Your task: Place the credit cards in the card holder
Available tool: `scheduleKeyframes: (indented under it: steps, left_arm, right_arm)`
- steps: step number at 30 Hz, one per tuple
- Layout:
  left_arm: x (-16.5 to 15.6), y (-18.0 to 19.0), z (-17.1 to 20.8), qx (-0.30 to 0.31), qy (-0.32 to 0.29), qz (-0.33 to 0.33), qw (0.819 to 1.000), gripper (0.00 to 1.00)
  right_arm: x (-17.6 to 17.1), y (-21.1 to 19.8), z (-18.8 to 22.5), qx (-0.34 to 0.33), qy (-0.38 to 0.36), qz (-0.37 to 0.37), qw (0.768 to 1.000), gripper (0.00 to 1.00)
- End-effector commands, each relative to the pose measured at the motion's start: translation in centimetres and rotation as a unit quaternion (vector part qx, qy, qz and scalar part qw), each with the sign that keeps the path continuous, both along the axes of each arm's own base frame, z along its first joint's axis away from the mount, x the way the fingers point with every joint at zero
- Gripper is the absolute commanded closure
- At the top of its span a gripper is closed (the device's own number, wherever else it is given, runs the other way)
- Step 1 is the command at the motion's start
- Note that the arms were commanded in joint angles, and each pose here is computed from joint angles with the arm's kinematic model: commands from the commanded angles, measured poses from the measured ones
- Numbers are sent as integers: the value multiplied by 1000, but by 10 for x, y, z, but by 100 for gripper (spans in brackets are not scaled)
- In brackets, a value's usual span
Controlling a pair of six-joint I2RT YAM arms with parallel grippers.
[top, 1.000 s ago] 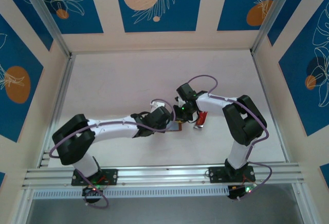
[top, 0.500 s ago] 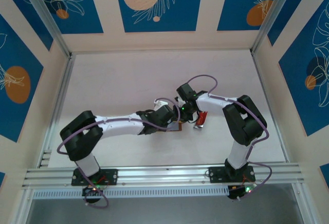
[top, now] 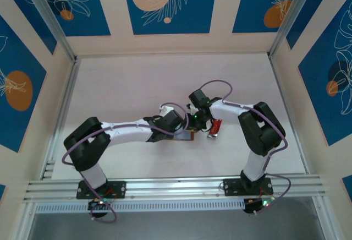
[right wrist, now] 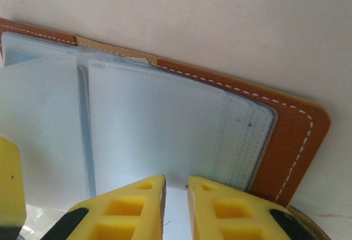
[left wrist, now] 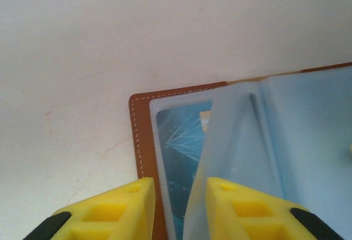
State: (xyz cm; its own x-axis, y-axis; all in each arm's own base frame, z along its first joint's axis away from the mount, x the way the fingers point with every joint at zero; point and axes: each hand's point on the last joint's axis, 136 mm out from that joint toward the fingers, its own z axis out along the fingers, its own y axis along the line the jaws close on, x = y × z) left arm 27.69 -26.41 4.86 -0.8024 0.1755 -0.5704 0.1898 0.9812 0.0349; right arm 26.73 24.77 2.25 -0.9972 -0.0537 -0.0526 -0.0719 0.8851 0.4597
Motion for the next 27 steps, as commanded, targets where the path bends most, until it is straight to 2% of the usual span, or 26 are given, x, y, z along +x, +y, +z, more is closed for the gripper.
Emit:
scheduleKeyframes:
  steps: [1,4,8,13,20,27]
  left_arm:
    - [0,19,-5,18,7,22,1000,71]
    - [1,25,2,11,6,28,1000,71]
    - [1,32,33,-4,-13,26,1000,72]
    - [-4,6,56,-45,2,-29,999,72]
    - [-3,-37,36,-77,47,-75,993,73]
    - [-4,-40,2,-63,73,-74,993,74]
  right_arm:
    - [-11,-4,-6,-16,22,12,1000,80]
    - [-9,-3,3,-13,8,14,1000,80]
    - [-6,-3,13,-14,-2,17,1000,80]
    - [-4,-4,19,-16,-12,17,1000,80]
    - [-14,-1,22,-25,-13,23,999,80]
    - [-22,-10,0,-65,-3,20,998,81]
